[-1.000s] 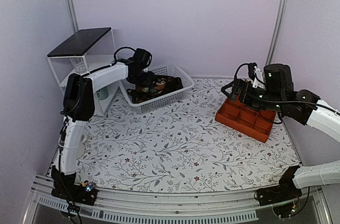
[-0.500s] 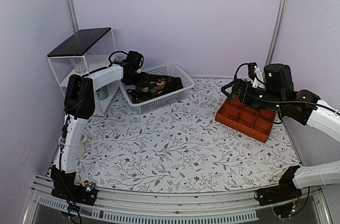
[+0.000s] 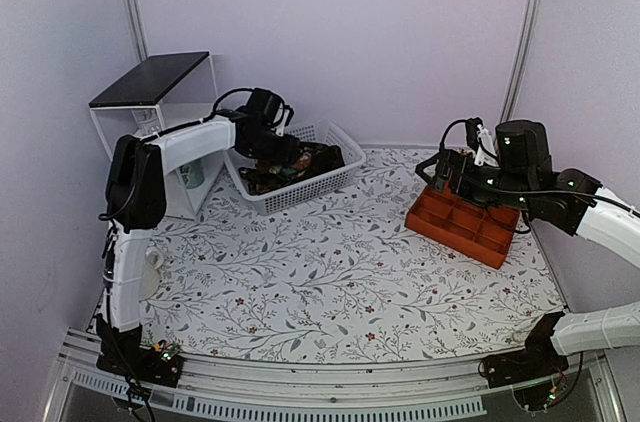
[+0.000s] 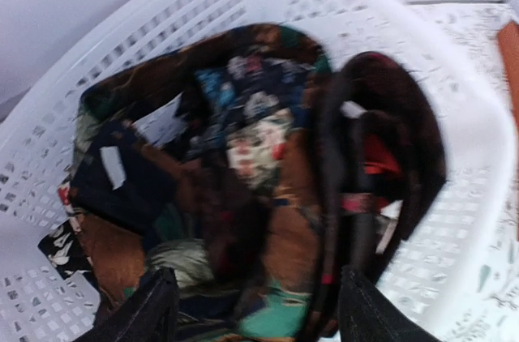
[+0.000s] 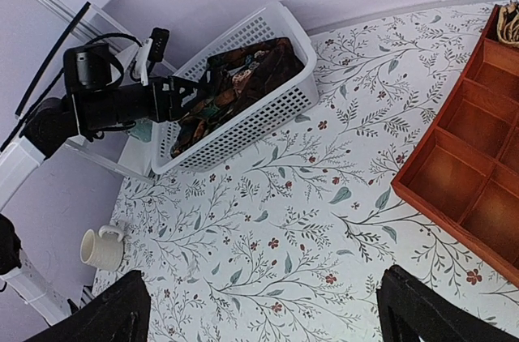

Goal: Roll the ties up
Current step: Pick up the tie from the center of the board.

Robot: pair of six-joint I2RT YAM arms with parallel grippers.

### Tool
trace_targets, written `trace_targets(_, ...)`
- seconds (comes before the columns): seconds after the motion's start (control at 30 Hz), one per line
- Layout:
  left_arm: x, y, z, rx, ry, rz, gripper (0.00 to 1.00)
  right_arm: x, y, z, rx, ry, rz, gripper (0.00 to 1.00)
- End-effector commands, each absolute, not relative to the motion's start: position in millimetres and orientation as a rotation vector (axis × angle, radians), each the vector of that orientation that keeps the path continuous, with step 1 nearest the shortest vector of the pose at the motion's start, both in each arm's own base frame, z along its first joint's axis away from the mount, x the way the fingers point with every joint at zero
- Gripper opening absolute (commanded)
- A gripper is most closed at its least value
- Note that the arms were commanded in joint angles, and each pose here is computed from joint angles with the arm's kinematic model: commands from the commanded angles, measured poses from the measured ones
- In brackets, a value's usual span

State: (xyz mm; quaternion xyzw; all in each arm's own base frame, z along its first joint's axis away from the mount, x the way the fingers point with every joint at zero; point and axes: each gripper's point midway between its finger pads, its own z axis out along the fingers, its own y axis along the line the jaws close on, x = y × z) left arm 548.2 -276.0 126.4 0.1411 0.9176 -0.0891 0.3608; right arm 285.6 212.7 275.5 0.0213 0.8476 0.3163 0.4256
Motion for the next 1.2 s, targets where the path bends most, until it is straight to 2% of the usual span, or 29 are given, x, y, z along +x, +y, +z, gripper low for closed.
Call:
trace_targets(0.0,532.7,-297.5,135.1,0.475,2.333,-0.331,0.67,287.0,215.0,281.5,0.033,2.101,0.798,0.99)
trace_targets(0.27,530.2,-297.7,100.4,0.503,2.386,-0.304,0.61,282.4,209.8,284.8,0.043,2.09,0.799,0.99)
trace_targets(0.4,531.0,-296.8,89.7,0.511,2.398,-0.288,0.51,281.0,208.5,286.0,0.048,2.087,0.801,0.99)
trace_targets(0.57,529.1,-297.1,88.1,0.522,2.399,-0.292,0.46,280.5,206.1,286.9,0.058,2.082,0.796,0.99)
trace_targets(0.6,529.1,-296.7,88.2,0.523,2.399,-0.29,0.4,280.5,206.0,287.5,0.059,2.081,0.797,0.99)
trace_targets(0.7,528.3,-296.6,94.8,0.523,2.388,-0.291,0.14,279.8,205.6,288.4,0.059,2.078,0.798,0.99)
trace_targets(0.77,526.3,-298.4,105.5,0.528,2.371,-0.305,0.01,279.5,204.9,288.0,0.061,2.078,0.797,0.99)
trace_targets(0.97,517.6,-308.3,155.2,0.54,2.293,-0.418,0.0,278.3,203.8,287.2,0.066,2.076,0.8,0.99)
trace_targets(1.17,500.7,-317.1,234.3,0.519,2.166,-0.578,0.0,276.0,203.8,288.4,0.067,2.06,0.823,0.99)
